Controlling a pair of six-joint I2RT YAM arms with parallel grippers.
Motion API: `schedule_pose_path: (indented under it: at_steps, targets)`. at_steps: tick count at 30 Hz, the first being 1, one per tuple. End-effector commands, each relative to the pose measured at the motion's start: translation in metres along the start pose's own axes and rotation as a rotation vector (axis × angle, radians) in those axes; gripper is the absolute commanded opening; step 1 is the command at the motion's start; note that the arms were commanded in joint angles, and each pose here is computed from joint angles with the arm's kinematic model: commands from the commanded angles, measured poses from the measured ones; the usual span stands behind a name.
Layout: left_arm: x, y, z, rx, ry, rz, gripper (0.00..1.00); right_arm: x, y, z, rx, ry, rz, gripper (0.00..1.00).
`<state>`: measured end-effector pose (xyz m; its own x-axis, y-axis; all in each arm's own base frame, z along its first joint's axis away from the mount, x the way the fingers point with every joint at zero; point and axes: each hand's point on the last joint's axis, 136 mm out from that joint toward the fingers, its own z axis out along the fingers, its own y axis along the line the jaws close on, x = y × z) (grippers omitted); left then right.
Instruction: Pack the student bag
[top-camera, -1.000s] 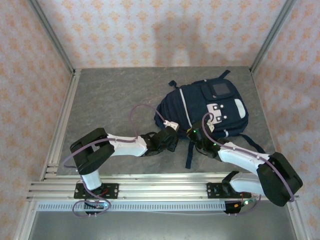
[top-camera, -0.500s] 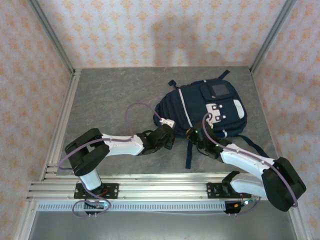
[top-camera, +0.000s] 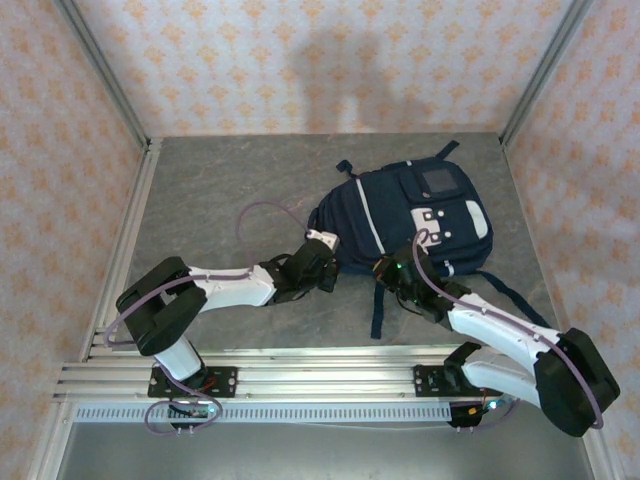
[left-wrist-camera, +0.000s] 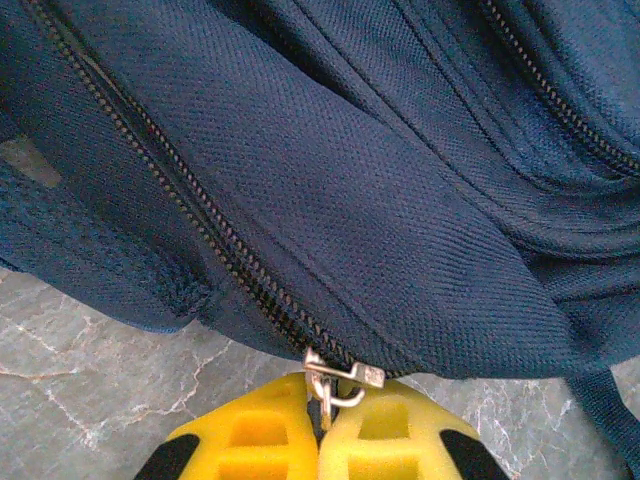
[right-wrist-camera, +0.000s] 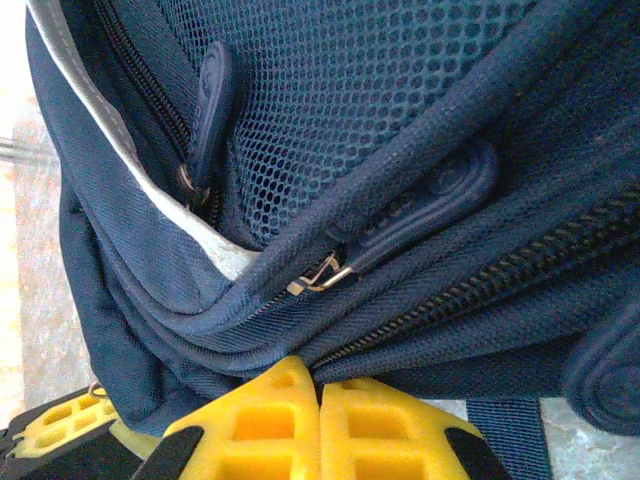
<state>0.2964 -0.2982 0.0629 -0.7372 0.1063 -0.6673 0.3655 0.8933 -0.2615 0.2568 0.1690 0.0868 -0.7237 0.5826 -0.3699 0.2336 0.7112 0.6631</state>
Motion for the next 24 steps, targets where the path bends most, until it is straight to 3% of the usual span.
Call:
schedule_pose_path:
  at_steps: [1,10,15,19,21,24]
  targets:
    - [0.0,0.03,-0.01,-0.09,-0.014,-0.019,0.0,-0.003,-0.038,-0.003,0.158,0.012,-0.088,0.0]
    - [0.013,0.008,0.007,-0.042,0.023,-0.012,0.0,-0.05,-0.026,-0.002,0.25,0.072,-0.253,0.0]
    - [0.004,-0.023,0.027,0.0,0.032,0.015,0.0,-0.068,-0.007,0.019,0.268,0.162,-0.316,0.02]
    - [-0.008,-0.05,0.038,0.038,0.035,0.048,0.0,-0.085,-0.001,0.027,0.308,0.148,-0.341,0.06]
    - [-0.015,-0.066,0.045,0.065,0.036,0.06,0.0,-0.094,0.004,0.026,0.299,0.121,-0.322,0.14]
    - [-0.02,-0.084,0.055,0.108,0.042,0.057,0.0,-0.099,0.012,0.012,0.267,0.07,-0.268,0.4]
